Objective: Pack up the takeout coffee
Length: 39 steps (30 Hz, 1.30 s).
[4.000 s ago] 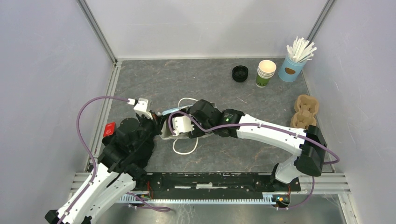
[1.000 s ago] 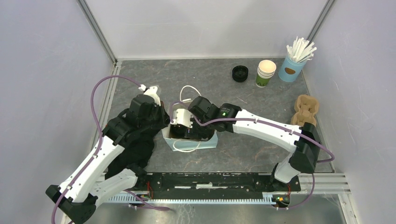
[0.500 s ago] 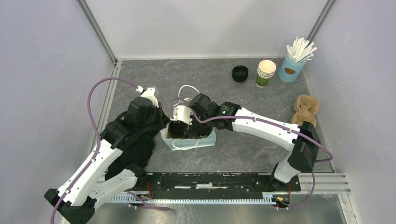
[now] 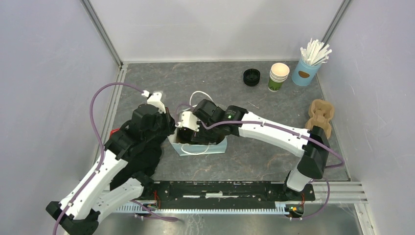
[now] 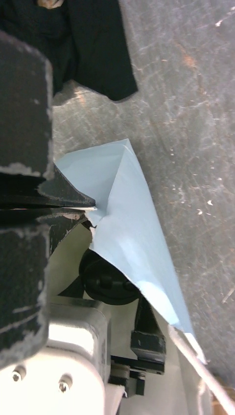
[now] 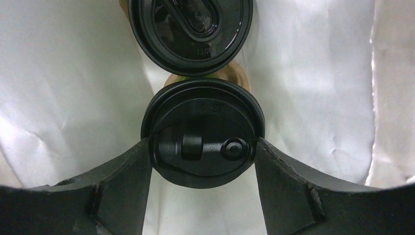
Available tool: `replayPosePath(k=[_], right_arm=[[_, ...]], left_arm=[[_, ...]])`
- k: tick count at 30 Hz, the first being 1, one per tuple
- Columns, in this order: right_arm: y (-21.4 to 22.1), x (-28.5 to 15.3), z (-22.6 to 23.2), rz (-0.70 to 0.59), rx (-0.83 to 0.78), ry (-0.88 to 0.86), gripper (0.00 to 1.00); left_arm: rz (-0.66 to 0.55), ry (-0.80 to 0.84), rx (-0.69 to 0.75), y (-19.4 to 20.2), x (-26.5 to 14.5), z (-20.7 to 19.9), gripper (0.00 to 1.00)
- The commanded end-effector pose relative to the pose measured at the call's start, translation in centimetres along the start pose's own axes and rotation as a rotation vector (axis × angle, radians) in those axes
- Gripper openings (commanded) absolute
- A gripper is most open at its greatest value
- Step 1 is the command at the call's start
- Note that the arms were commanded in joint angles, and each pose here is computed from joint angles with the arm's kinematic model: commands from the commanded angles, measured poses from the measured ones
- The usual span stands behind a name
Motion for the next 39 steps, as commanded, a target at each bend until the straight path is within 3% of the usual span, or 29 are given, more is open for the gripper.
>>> replayPosePath(k=[1, 6, 12, 21, 34, 39], right_arm=[[0.9, -0.2, 0.6, 0.093, 0.027, 0.050, 0.05], [-0.8, -2.3, -1.8, 0.071, 0.031, 0.178, 0.05], [-2.6, -3.8, -3.2, 0.043, 0.039, 0.233, 0.05], [-1.6, -3.4, -2.3, 0.063, 0.069, 0.253, 0.05], [-1.5, -4.2, -2.4, 0.011, 0.074, 0.293, 0.04], [-0.3, -3.9, -1.0, -0.019, 0.004, 0.233, 0.02]], left_arm=[[-0.298, 0.160, 0.053, -4.6, -0.9, -2.4, 0.02], [-0.428, 0.170, 0.123, -6.6, -0.5, -2.7, 0.02], [-0.434, 0.144, 0.193, -6.4, 1.3, -2.2, 0.02], [-0.427, 0.123, 0.210, -4.5, 2.8, -0.6, 0.02], [-0.459, 0.198, 0.227, -1.7, 2.0, 0.9, 0.02], [-0.450, 0.197, 0.229, -1.8, 1.8, 0.8, 0.02]])
Point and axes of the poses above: each gripper's point midway between its finger pads, its own x axis out along the fingers, its own z axis along the line the jaws close on, y = z × x, the point moved 4 cm from there along -x, back along the fingers, and after that the axes turned 9 degrees about -x, right-handed, at the moved point
